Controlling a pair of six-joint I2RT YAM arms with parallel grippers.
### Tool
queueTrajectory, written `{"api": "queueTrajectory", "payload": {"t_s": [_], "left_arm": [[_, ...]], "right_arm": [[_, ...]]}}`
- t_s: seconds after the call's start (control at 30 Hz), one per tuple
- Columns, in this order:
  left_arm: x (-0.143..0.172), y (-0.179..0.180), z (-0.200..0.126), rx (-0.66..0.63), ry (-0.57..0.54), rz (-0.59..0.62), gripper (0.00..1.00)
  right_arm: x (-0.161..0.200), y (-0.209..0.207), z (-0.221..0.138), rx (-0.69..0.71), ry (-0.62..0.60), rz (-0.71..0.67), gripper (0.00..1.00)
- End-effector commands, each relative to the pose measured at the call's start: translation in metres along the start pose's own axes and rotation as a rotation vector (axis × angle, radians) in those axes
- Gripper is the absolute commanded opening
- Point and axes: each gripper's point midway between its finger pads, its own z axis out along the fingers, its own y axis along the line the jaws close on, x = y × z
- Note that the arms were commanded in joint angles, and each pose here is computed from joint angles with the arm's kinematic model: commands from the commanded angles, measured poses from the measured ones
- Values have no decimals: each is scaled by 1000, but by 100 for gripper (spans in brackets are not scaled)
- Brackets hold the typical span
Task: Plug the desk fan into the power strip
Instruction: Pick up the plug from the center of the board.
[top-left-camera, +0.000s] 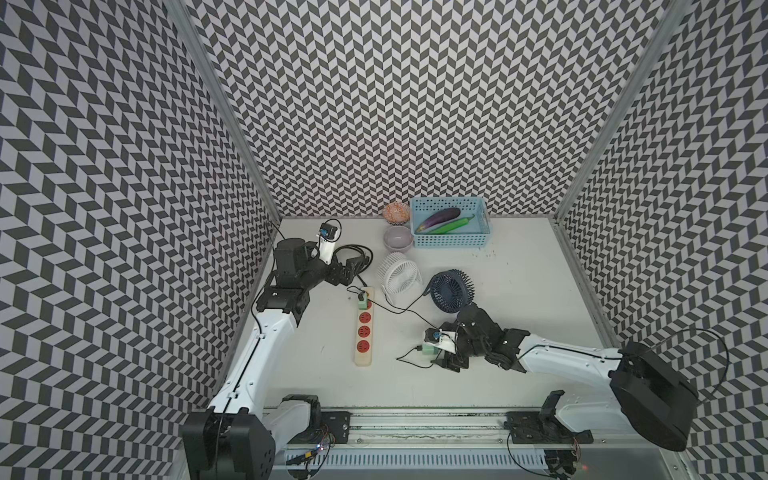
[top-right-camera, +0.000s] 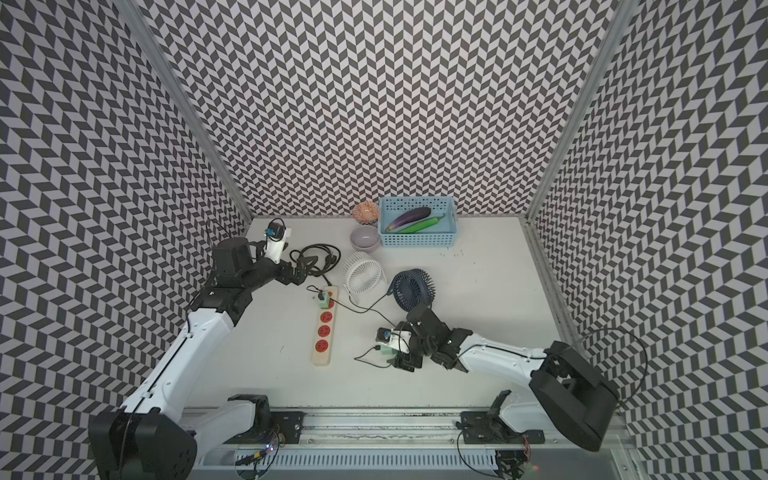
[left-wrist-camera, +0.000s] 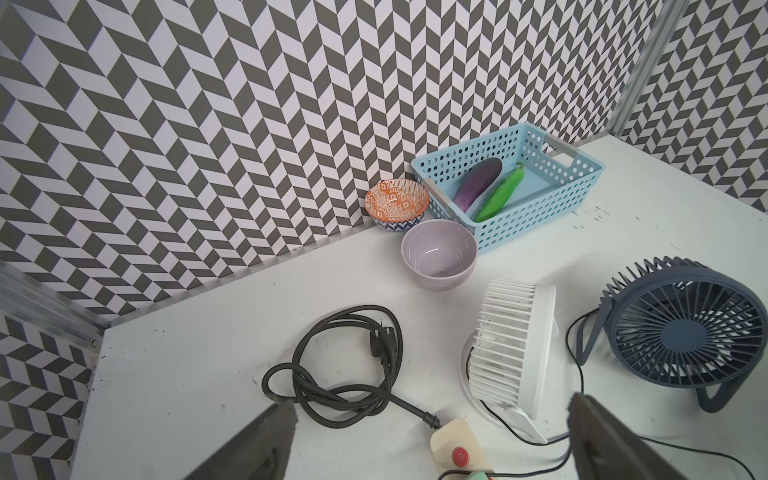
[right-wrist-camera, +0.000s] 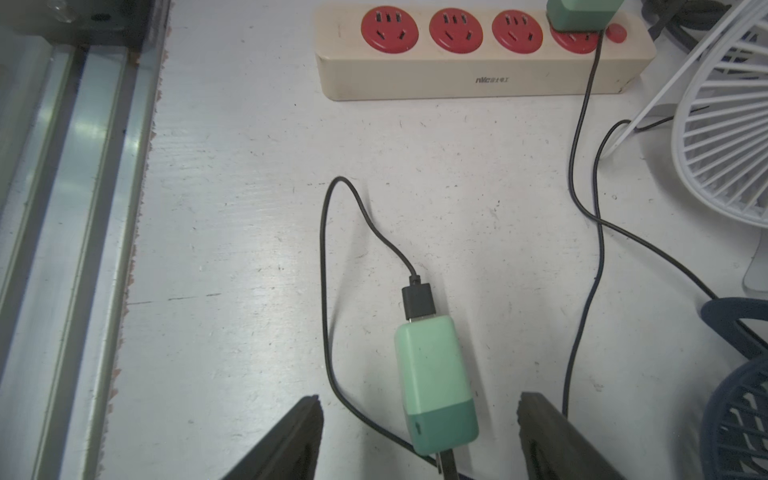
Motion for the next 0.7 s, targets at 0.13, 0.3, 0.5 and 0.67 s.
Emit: {"api": "queueTrajectory", "payload": {"t_s": [0.13,0.3,0.5,0.67], "left_arm": [[-10,-7,-1,39,-37,-1,100],[-7,-6,0,20,-25,15,100],[-6,-9,1,39,-15,15,100],[-7,-22,3,122,-6,30,100]], "right_arm": [[2,-4,9,17,20,5,64],[6,-2,16,-5,50,9,55],[7,-1,19,-13,61,11,34],[-1,-4,14,5,39,14,2]]}}
